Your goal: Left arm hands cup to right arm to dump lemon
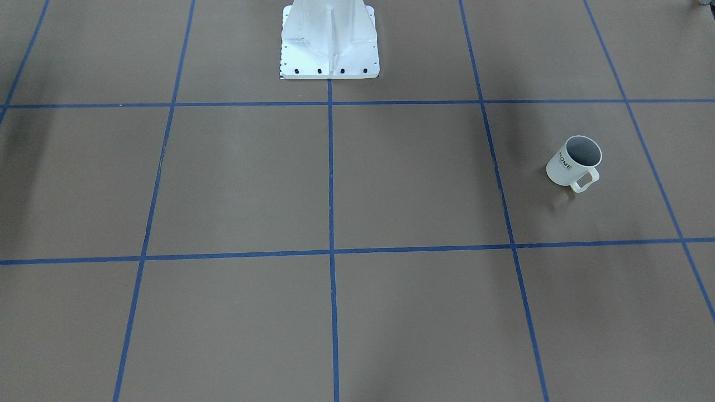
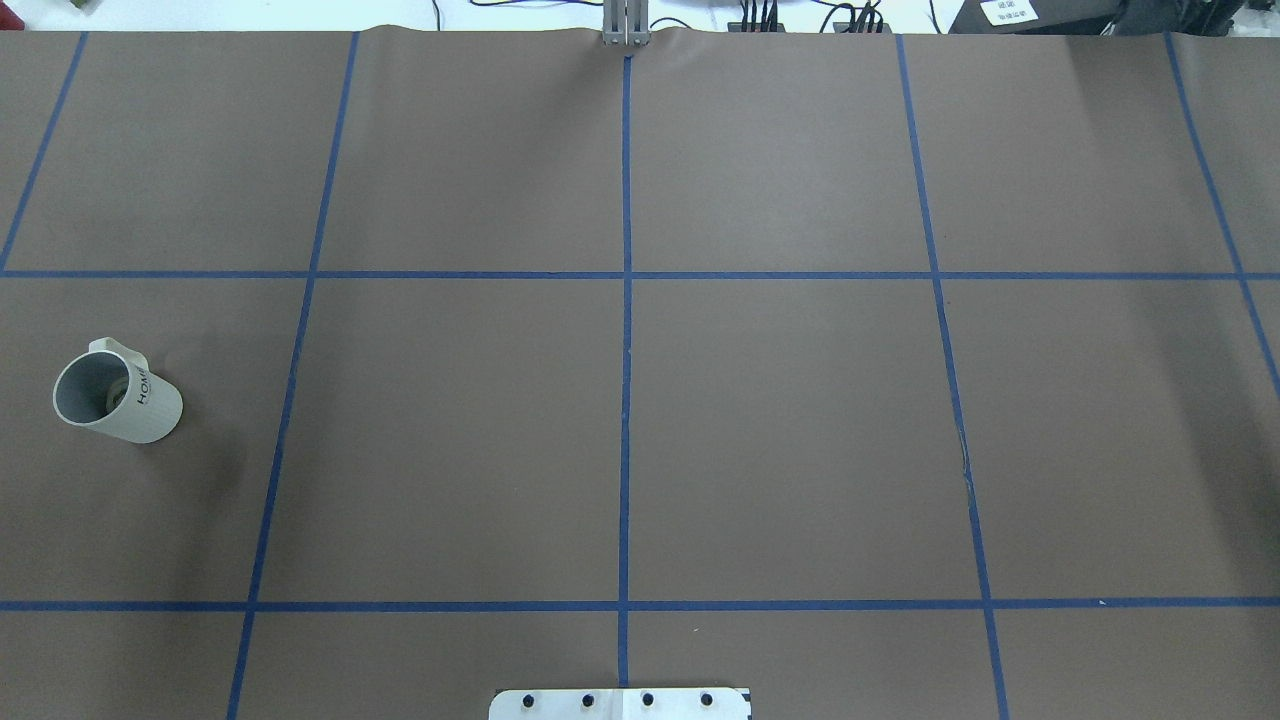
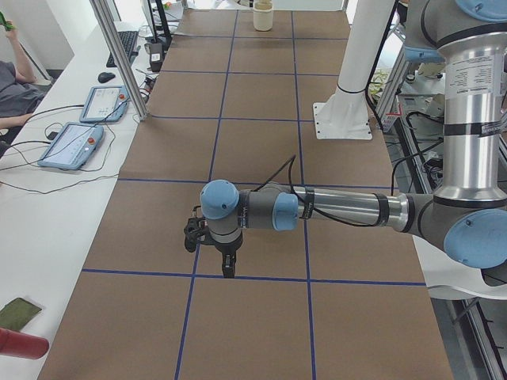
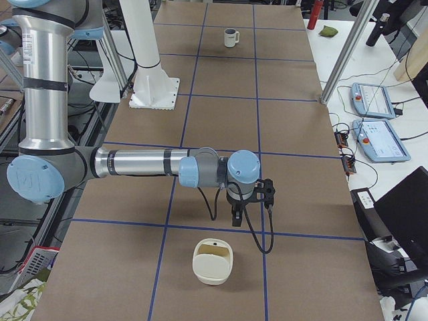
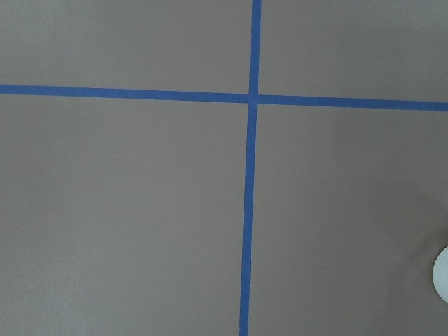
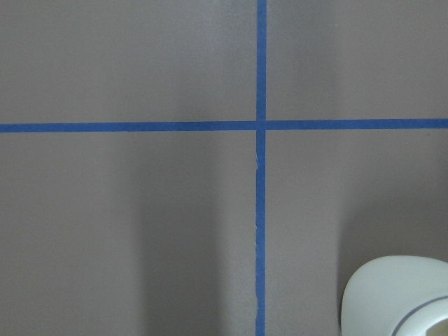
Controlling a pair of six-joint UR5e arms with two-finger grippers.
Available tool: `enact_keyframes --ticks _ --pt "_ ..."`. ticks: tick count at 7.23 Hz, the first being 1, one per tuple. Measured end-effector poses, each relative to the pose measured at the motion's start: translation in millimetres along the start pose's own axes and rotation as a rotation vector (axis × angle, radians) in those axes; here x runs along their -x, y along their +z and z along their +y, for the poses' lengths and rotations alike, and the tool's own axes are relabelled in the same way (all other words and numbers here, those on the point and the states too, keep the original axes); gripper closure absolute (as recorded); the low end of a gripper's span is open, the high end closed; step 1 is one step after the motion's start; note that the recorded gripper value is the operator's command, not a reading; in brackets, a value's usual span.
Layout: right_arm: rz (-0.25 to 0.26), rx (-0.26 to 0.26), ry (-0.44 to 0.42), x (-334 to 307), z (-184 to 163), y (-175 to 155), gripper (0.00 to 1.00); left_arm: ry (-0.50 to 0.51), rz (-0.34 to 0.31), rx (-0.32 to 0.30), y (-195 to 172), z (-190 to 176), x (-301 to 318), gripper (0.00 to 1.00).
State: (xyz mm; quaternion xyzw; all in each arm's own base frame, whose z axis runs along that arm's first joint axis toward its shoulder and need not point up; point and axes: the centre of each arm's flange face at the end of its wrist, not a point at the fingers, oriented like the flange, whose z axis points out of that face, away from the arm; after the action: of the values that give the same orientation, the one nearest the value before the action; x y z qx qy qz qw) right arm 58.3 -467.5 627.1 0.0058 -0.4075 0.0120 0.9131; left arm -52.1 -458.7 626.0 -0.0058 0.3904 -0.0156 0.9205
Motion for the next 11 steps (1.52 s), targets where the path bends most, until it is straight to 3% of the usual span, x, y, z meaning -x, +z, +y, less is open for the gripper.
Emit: enact_keyframes --ticks 6,8,11 --pt "0.001 -0.012 -0.008 6 -4 -5 0.00 0.051 0.009 -0.053 -21 -19 -30 0.00" --pt "0.002 -0.028 -0.026 15 -13 -13 0.00 0.044 0.052 -0.063 -24 -30 -81 0.00" --pt "0.001 -0.038 -0.044 26 -34 -18 0.00 -0.030 0.126 -0.018 -2 -32 -162 0.00"
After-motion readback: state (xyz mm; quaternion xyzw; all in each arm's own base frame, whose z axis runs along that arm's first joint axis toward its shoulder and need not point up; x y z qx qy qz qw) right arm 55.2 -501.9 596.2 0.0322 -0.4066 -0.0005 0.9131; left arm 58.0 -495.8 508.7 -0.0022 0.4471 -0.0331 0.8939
